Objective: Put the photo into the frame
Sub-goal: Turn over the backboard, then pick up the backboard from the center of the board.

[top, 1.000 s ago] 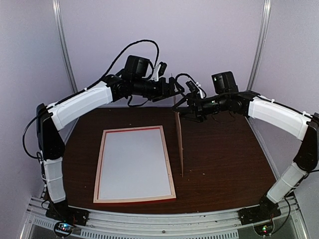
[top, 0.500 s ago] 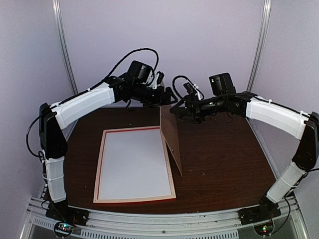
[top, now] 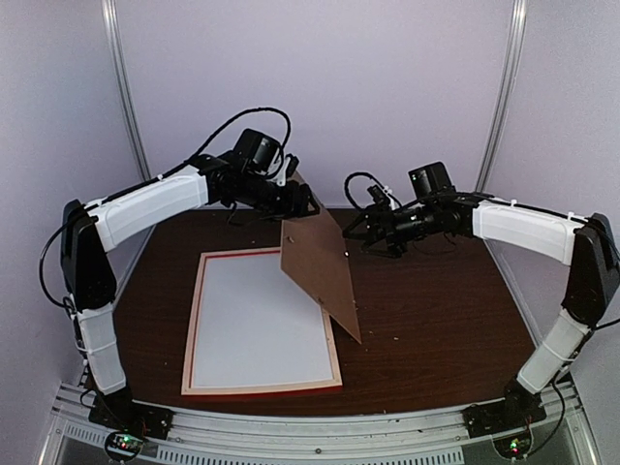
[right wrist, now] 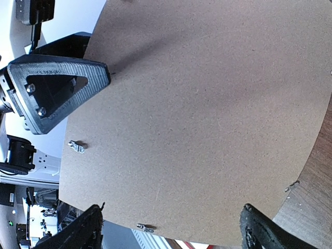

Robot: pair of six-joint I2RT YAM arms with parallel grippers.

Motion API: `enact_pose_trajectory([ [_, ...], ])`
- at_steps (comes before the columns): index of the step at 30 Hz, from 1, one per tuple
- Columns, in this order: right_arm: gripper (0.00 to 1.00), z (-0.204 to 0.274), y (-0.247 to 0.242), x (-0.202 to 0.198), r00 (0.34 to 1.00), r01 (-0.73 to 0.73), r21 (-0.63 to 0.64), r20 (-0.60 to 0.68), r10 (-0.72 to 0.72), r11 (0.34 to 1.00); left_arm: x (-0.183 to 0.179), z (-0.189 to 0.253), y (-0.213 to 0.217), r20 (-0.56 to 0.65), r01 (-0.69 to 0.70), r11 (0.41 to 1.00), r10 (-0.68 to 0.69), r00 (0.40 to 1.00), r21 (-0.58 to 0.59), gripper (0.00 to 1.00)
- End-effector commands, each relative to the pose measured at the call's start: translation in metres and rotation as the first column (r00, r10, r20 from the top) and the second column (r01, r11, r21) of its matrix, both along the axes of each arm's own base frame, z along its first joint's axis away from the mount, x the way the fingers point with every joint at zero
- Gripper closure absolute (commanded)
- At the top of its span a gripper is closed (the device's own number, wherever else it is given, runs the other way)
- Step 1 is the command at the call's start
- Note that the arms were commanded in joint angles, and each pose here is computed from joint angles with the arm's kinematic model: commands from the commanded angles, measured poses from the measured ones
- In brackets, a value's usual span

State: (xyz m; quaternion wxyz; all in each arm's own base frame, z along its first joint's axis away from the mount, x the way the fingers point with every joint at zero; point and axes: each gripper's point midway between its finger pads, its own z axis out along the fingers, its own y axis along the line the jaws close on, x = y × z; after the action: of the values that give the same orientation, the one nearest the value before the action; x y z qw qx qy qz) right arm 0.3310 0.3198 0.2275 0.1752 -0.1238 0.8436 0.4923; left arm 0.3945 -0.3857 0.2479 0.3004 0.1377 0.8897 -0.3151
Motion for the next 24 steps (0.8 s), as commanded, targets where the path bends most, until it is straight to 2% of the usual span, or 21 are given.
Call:
enact_pose_trajectory([
  [1, 0.09, -0.006, 0.0, 0.007, 1.0, 0.003, 0.006, 0.009, -0.003, 1.0, -0.004, 0.013, 0.012, 0.029, -0.007, 1.0, 0.007, 1.0, -0.014, 0.32],
  [14, 0.09, -0.033, 0.006, 0.017, 0.999, -0.005, 0.0, -0.053, 0.005, 1.0, -0.007, 0.0, 0.032, -0.007, -0.037, 0.999, 0.037, 0.999, -0.007, 0.48],
  [24, 0.09, -0.045, 0.006, 0.019, 0.997, -0.003, -0.01, -0.072, 0.002, 1.0, -0.007, -0.014, 0.042, -0.045, -0.05, 0.999, 0.05, 0.998, -0.011, 0.64],
])
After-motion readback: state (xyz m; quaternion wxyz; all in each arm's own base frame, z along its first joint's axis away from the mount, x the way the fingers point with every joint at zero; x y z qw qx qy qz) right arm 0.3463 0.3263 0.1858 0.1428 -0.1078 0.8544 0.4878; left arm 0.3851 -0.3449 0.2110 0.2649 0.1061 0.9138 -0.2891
